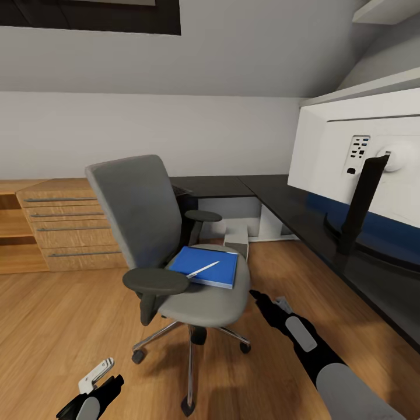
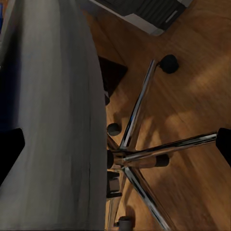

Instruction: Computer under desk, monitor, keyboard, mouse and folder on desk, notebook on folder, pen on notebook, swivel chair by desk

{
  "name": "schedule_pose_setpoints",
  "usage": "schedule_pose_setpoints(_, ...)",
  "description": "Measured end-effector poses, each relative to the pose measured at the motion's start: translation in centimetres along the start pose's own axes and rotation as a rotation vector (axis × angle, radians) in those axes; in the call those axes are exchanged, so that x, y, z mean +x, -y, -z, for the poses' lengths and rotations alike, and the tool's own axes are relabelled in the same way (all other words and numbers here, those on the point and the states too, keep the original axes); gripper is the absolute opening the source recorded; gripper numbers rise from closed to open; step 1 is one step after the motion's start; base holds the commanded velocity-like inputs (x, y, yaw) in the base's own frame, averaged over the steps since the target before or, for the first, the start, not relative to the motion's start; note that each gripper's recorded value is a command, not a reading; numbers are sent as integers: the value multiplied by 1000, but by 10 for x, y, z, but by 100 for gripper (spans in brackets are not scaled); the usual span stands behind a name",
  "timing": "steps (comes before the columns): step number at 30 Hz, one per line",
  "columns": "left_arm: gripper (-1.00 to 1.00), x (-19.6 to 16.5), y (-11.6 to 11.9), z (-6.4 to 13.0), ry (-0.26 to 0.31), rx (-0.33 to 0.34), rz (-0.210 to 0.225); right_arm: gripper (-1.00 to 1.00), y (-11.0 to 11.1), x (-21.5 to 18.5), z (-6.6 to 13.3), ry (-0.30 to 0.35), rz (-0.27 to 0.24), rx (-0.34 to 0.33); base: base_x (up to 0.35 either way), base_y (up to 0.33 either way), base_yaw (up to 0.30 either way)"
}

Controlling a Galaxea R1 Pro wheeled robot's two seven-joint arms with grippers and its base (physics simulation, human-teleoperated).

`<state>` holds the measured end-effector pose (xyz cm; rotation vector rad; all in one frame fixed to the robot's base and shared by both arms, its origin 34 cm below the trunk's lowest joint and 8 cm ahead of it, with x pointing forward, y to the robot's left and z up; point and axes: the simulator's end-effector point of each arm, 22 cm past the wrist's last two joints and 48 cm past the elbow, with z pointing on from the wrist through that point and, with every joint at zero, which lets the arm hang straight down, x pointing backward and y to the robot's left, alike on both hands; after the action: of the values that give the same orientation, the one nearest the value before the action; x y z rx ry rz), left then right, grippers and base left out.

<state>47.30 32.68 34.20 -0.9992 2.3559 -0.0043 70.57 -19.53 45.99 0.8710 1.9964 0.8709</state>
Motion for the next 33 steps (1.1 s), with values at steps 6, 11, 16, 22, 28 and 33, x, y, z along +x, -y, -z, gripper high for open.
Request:
schedule_pose_setpoints(6, 100, 0, 0, 0, 0, 0, 0, 100, -8, 8, -1, -17, 17, -24, 0, 0, 0)
schedule_pose_setpoints(11, 100, 0, 0, 0, 0, 0, 0, 100, -13, 14, -2, -30, 36, -39, 0, 0, 0)
schedule_pose_setpoints(16, 100, 0, 0, 0, 0, 0, 0, 100, -16, 20, -3, -42, 54, -48, 0, 0, 0)
schedule_pose_setpoints(22, 100, 0, 0, 0, 0, -1, 0, 100, -22, 23, -3, -49, 66, -70, 0, 0, 0)
schedule_pose_setpoints(28, 100, 0, 0, 0, 0, -1, 0, 100, -28, 25, -2, -53, 70, -99, 0, 0, 64)
schedule_pose_setpoints(33, 100, 0, -1, 0, 0, -3, 0, 100, -32, 26, -2, -56, 72, -113, 0, 0, 183)
